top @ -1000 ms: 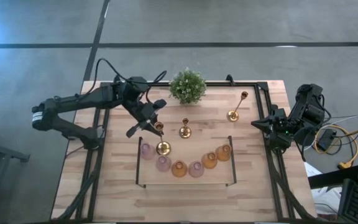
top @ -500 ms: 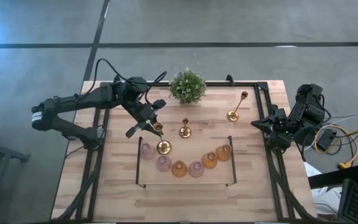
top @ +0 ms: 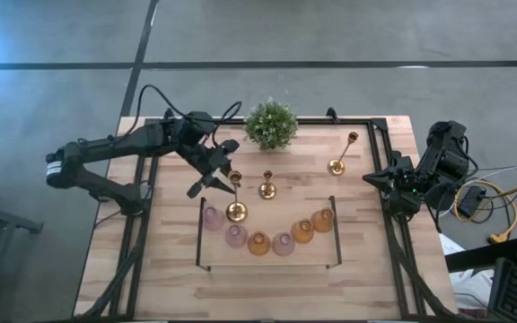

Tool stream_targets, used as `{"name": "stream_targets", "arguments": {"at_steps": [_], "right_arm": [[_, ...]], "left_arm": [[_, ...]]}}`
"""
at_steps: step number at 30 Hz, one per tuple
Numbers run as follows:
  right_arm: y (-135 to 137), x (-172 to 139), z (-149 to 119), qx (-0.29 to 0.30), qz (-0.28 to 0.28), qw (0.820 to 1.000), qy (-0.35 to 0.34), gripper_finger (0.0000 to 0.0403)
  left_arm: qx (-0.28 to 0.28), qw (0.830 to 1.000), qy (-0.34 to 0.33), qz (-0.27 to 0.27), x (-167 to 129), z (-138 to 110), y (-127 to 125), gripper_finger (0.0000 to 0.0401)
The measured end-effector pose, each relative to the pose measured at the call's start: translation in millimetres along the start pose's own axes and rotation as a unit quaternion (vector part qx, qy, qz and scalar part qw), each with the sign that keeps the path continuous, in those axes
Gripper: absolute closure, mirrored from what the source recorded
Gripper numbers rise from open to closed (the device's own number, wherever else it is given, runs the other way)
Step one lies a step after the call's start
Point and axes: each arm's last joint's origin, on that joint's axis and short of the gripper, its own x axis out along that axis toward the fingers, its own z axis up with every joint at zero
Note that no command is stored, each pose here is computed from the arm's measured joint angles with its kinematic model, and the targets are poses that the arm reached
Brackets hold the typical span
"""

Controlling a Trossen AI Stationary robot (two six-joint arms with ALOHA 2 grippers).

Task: Pick & Place candle stick holders
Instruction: Put the bottom left gold candle holder on the shelf

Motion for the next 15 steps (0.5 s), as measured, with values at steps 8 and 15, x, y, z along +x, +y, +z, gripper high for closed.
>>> {"name": "stream_targets", "arguments": {"at_steps": [8, 15], "right_arm": [[0.0, 0.0, 0.0, 0.0, 0.0, 1.0, 0.0, 0.0394], [0.0, 0.0, 0.0, 0.0, 0.0, 1.0, 0.0, 0.0394]], "left_arm": [[0.003, 1.0, -0.004, -0.005, 0.0, 0.4, -0.3, 0.0289], [-0.006, 1.0, 0.004, -0.011, -0.2, -1.6, -1.4, 0.0289]]}}
